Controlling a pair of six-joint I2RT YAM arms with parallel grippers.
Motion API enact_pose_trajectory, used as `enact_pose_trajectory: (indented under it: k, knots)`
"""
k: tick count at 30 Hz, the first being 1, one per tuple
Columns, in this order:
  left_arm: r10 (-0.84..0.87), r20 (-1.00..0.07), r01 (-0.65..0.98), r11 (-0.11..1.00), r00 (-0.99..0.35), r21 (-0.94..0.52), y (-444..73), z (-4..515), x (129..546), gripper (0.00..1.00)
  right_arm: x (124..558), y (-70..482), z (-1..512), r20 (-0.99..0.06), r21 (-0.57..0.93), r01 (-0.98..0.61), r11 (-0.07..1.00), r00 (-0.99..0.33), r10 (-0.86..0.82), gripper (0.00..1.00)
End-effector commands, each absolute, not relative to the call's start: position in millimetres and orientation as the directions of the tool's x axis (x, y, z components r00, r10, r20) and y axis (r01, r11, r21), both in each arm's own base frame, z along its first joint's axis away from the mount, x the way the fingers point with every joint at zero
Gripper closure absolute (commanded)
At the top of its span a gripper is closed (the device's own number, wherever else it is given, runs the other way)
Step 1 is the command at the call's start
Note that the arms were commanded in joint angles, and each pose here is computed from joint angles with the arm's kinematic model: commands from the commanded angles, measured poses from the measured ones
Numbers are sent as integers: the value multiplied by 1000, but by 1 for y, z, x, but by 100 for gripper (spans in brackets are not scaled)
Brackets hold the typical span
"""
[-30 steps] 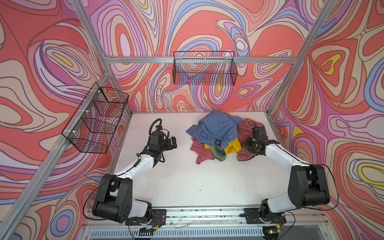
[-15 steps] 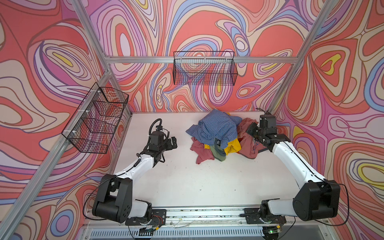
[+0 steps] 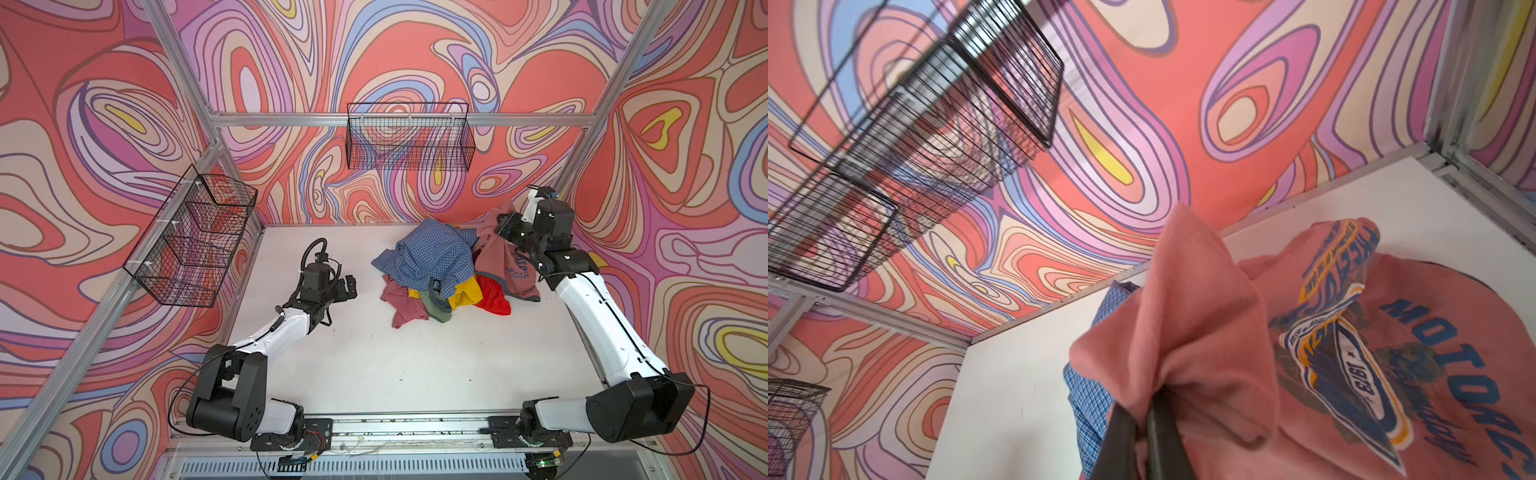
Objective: Pick out a specific cloth from the pile
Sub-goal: 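Lift the pink T-shirt high out of the pile with the right gripper, then lower the pink T-shirt toward the left gripper while the left gripper grasps it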
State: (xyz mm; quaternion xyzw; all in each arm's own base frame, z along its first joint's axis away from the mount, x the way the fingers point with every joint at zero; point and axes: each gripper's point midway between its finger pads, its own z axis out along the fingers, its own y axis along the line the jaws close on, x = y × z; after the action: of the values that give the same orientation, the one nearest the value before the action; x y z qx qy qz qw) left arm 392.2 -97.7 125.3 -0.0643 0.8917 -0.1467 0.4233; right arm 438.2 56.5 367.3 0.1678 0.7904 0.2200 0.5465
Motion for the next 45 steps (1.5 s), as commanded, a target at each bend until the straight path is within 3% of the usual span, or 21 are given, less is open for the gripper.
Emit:
enact_pose_trajectory:
  k: [1, 8, 29, 35, 39, 45]
  knots:
    - [-239, -728, 19, 945, -642, -327, -103, 126, 394, 0, 441, 64, 418, -834, 525, -81, 847, -247, 494, 100]
    - [-235, -730, 31, 943, -642, -331, -108, 128, 398, 0, 450, 84, 458, -841, 533, -215, 818, -239, 485, 100]
    - [-214, -731, 62, 942, -649, -331, -122, 129, 398, 0, 435, 103, 615, -803, 528, -500, 686, -31, 595, 100]
    - [-216, -733, 64, 941, -645, -333, -123, 131, 398, 0, 437, 129, 623, -727, 588, -625, 513, -132, 674, 100]
    - [-217, -742, 77, 937, -635, -340, -127, 138, 397, 0, 442, 179, 614, -716, 604, -686, 406, -242, 655, 100]
    - [-199, -782, 139, 930, -590, -341, -143, 163, 394, 0, 471, 252, 541, -726, 667, -623, 408, -419, 546, 100]
